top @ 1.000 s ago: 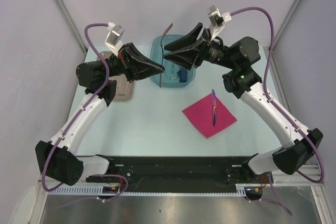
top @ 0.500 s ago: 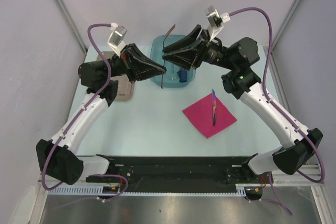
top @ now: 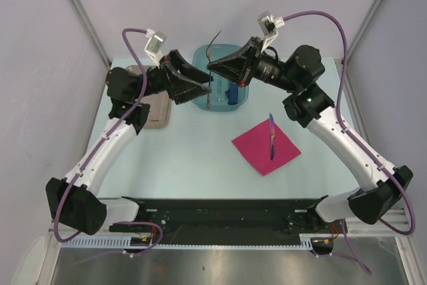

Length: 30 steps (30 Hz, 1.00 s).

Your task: Place the utensils on the paper napkin and roll it up

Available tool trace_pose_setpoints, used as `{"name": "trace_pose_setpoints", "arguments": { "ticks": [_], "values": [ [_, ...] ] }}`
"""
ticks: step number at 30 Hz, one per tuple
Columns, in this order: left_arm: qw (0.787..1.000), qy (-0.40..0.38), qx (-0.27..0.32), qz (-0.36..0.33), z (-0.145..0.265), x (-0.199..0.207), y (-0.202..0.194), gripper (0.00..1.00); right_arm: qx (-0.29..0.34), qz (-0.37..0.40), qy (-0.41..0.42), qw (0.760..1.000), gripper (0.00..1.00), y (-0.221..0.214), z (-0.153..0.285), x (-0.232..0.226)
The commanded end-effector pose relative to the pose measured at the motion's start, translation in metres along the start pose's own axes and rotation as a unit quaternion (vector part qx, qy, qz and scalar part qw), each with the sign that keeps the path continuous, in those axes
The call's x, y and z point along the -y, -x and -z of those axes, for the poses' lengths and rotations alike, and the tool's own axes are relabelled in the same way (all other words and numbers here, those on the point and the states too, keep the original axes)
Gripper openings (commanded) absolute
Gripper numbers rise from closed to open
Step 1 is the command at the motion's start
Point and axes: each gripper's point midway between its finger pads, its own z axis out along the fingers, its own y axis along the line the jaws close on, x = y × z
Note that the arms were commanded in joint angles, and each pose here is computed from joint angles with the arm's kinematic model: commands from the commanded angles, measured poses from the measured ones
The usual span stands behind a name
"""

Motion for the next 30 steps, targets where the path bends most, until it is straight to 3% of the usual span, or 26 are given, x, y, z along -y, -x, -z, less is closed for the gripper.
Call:
{"name": "trace_pose_setpoints", "arguments": {
  "ticks": [1,4,6,10,11,16,17,22,23,30],
  "values": [
    [0.984,0.171,0.044,-0.027,0.034,-0.057,0.026,0.87,-0.016,0.025,-0.176,0.984,0.0,-0.004,0.037,0.05],
    [0.956,0.271,0.078,-0.079,0.072,-0.077,0.044,1.0,-0.045,0.02,-0.267,0.962,0.0,-0.022,0.07,0.088],
    [0.923,0.341,0.106,-0.141,0.097,-0.081,0.064,1.0,-0.083,0.021,-0.342,0.936,0.0,-0.049,0.099,0.122],
    [0.854,0.468,0.117,-0.193,0.142,-0.089,0.079,1.0,-0.147,0.001,-0.448,0.882,0.0,-0.1,0.156,0.17],
    [0.823,0.513,0.128,-0.207,0.159,-0.094,0.087,1.0,-0.174,-0.007,-0.465,0.868,0.0,-0.121,0.172,0.179],
    [0.758,0.603,0.134,-0.211,0.202,-0.101,0.084,1.0,-0.242,-0.034,-0.532,0.811,0.0,-0.18,0.237,0.223],
    [0.751,0.611,0.134,-0.212,0.207,-0.101,0.082,1.0,-0.251,-0.04,-0.537,0.804,0.0,-0.189,0.243,0.228],
    [0.776,0.598,0.093,-0.179,0.205,-0.121,0.04,1.0,-0.278,-0.074,-0.571,0.769,0.0,-0.223,0.265,0.257],
    [0.779,0.596,0.09,-0.172,0.205,-0.123,0.035,1.0,-0.302,-0.091,-0.58,0.751,0.0,-0.239,0.274,0.262],
    [0.784,0.603,0.054,-0.139,0.21,-0.149,0.006,1.0,-0.335,-0.131,-0.593,0.72,0.0,-0.272,0.276,0.275]
  ]
}}
